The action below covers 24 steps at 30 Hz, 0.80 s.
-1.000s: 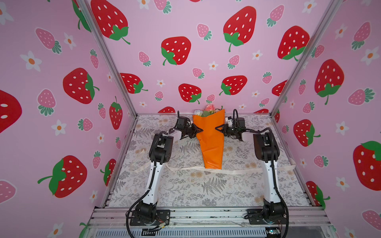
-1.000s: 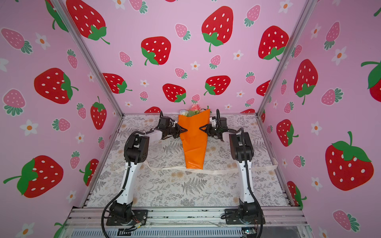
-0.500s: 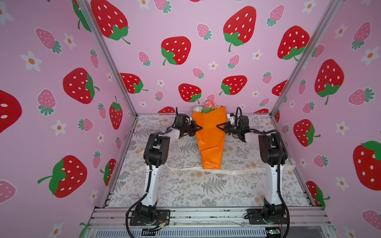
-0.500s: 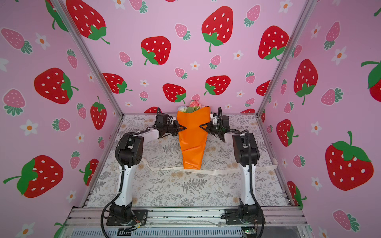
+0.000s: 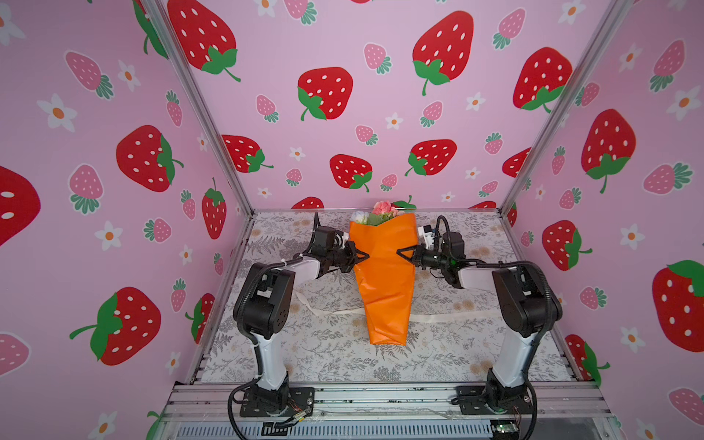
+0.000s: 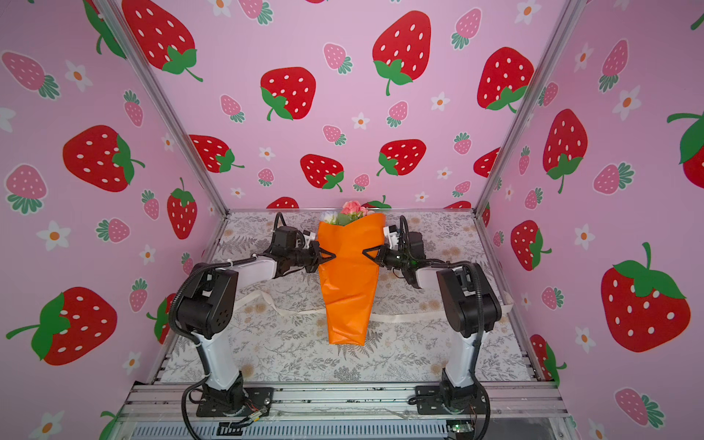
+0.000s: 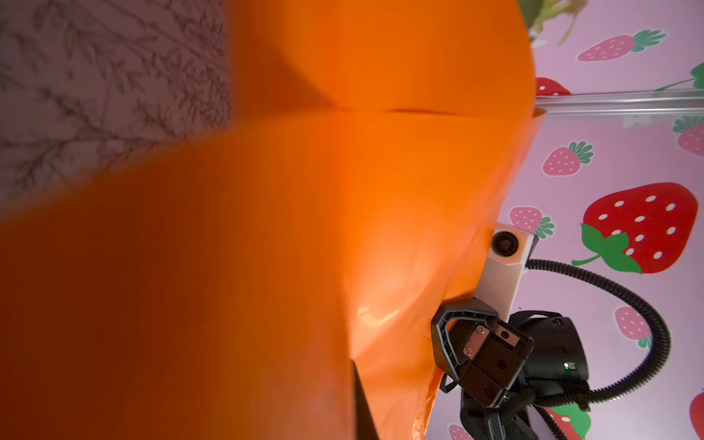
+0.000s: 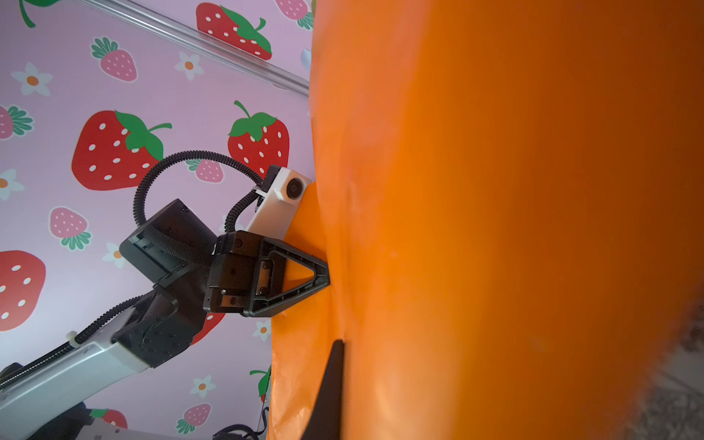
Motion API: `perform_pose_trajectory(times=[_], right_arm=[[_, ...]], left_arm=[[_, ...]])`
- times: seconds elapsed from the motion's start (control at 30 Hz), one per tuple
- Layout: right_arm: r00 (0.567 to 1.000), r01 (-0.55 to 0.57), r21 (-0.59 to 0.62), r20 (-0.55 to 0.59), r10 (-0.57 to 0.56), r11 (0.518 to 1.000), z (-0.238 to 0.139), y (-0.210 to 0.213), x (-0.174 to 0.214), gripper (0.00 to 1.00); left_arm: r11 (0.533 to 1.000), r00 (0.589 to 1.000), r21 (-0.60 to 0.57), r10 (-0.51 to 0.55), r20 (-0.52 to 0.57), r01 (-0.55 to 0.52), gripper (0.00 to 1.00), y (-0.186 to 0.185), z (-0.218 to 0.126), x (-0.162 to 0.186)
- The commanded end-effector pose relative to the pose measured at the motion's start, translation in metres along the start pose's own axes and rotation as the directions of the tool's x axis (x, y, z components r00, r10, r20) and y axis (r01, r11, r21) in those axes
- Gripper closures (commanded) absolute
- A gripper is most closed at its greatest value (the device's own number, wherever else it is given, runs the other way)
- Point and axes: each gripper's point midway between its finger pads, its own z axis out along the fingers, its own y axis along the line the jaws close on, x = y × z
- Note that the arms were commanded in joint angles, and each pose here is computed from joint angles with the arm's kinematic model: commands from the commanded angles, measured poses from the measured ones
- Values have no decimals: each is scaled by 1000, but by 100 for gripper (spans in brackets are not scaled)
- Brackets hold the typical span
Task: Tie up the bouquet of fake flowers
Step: 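Lift the cone with both grippers and slide it toward the robot over the ribbon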
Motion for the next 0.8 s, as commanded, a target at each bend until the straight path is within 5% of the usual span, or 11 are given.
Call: perform_pose_trajectory(times=[0.0, 0.3, 0.77], right_arm=[[997, 52, -27, 50, -51, 998, -9, 20, 9, 94], [1000, 0, 8, 5, 0, 1000, -13, 5, 77, 94], [998, -60, 129, -29, 64, 990, -12, -55, 109, 92]], left_arm=[[999, 999, -42, 17, 50, -15, 100, 16, -16, 5], [992, 999, -123, 40, 26, -36, 100, 47, -36, 44], [986, 1000, -166, 2, 6, -1, 100, 92, -10, 54]])
